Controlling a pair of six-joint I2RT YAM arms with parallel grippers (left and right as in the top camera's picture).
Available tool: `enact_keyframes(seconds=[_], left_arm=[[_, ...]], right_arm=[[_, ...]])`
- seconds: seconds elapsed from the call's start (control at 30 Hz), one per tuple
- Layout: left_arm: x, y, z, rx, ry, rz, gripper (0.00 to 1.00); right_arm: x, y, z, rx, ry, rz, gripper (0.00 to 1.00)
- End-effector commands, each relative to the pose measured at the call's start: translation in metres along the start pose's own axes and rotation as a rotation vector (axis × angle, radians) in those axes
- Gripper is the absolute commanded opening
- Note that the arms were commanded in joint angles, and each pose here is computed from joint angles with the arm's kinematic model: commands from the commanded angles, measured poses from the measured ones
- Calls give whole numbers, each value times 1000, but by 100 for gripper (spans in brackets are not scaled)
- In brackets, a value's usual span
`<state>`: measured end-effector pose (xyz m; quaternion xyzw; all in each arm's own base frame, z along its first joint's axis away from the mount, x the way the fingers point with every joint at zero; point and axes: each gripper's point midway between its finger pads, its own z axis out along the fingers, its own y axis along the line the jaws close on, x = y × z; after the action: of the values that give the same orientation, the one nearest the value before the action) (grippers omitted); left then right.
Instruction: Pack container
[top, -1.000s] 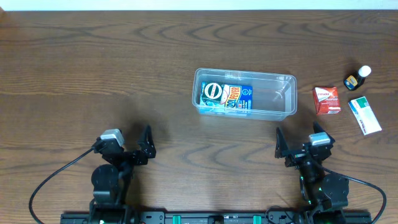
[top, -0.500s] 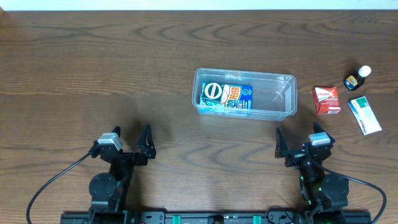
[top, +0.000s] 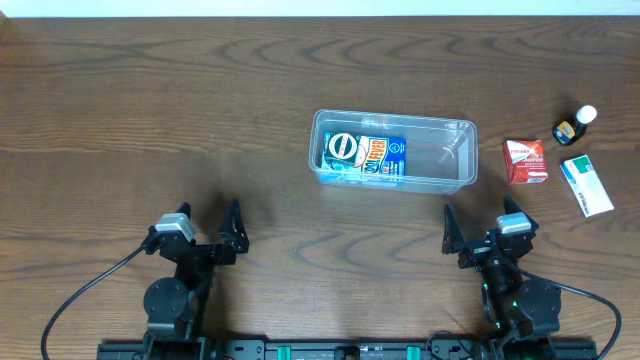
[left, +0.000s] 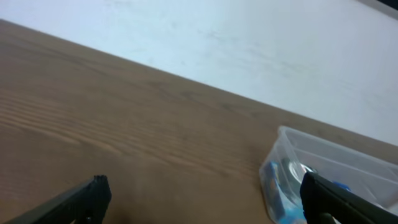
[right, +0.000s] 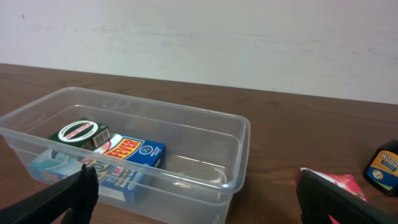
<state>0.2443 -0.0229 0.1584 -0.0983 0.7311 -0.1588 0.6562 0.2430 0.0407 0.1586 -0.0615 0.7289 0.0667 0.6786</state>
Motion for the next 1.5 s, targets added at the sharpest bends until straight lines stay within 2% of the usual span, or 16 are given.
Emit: enact_keyframes(seconds=[0.0, 0.1, 0.2, 0.37, 0.6, 1.3, 1.47], left_arm=[[-5, 6, 2, -35, -43, 72, 98], [-14, 3, 1, -25, -80, 190, 98], [-8, -6, 1, 28, -52, 196, 98], [-5, -6, 2, 29, -42, 238, 98], [21, 12, 1, -42, 69, 237, 98], [24, 15, 2, -55, 85, 236, 98], [24, 15, 2, -55, 85, 237, 98]], right_arm=[[1, -3, 0, 11, 0, -11, 99], [1, -3, 0, 11, 0, -11, 99], [1, -3, 0, 11, 0, -11, 99], [1, -3, 0, 11, 0, -11, 99], [1, -3, 0, 11, 0, -11, 99], [1, -3, 0, 11, 0, -11, 99], [-38, -3, -4, 12, -144, 3, 99]])
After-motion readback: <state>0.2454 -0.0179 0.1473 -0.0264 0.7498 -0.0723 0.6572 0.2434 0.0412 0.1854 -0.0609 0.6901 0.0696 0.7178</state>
